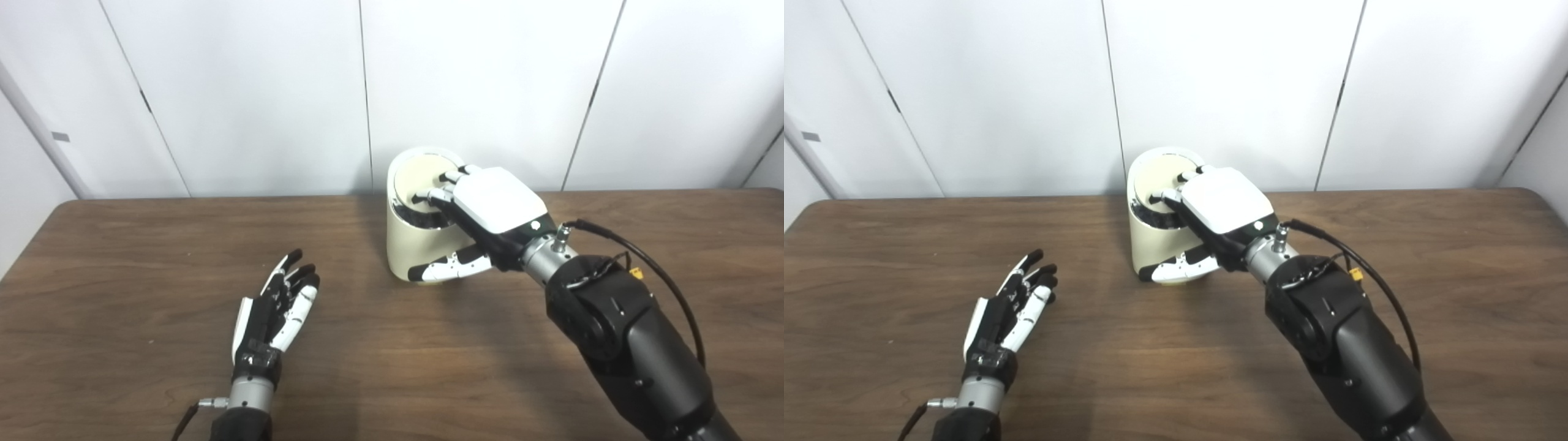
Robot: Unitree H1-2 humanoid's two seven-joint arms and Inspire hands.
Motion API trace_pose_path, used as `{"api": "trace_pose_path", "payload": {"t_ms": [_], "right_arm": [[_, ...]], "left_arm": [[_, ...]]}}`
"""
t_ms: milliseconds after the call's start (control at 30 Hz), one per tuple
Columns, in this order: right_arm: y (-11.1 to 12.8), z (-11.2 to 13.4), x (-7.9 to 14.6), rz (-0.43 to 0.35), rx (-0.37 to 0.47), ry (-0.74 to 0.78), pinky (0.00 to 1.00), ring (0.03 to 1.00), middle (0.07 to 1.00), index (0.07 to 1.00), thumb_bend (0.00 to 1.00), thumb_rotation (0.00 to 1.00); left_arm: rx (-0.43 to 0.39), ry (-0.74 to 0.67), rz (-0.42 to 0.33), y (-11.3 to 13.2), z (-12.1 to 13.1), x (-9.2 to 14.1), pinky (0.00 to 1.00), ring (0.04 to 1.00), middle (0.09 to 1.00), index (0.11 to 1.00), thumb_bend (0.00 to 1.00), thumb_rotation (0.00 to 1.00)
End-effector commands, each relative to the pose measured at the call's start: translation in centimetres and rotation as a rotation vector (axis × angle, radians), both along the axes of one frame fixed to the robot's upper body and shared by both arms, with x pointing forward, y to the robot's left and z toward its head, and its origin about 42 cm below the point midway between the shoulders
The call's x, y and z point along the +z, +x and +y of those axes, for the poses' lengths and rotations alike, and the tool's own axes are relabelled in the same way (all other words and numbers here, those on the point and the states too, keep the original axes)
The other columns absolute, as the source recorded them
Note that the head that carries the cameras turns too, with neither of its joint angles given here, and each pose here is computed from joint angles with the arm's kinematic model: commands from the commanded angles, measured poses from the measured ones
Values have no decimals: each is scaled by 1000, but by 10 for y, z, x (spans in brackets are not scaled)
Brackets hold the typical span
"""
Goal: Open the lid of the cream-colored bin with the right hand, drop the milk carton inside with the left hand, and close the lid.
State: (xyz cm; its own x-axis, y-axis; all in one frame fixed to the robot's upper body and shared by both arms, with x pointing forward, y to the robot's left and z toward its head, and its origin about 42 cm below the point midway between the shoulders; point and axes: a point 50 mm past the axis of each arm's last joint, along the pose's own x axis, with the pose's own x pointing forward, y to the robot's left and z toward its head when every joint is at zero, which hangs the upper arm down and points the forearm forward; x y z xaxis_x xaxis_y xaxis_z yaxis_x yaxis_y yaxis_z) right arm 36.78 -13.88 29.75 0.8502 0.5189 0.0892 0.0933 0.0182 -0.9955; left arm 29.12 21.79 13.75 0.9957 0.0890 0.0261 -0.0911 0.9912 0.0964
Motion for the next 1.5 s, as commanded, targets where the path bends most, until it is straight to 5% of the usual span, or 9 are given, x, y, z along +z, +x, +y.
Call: {"api": "trace_pose_path", "payload": {"t_ms": [0, 567, 1000, 1233, 1467], "right_arm": [[4, 3, 6, -13, 21, 1, 928, 906, 775, 849, 580, 811], [9, -5, -1, 47, -8, -28, 966, 894, 741, 853, 592, 833], [-7, -24, 30, -96, -33, 59, 948, 916, 782, 912, 564, 805], [-14, -38, 27, -140, -91, 122, 999, 994, 875, 952, 559, 816], [-26, -58, 14, -139, -152, 179, 927, 980, 895, 934, 576, 813]], "left_arm": [[-2, 1, -64, 6, -4, 17, 795, 831, 843, 939, 457, 582], [3, 5, -79, 8, -4, 18, 801, 844, 855, 950, 484, 593], [12, 7, -70, 5, -4, 19, 785, 824, 838, 945, 483, 566], [16, 4, -69, 2, 0, 18, 784, 825, 834, 941, 472, 539], [13, 20, -72, 1, 4, 20, 772, 820, 834, 922, 448, 520]]}}
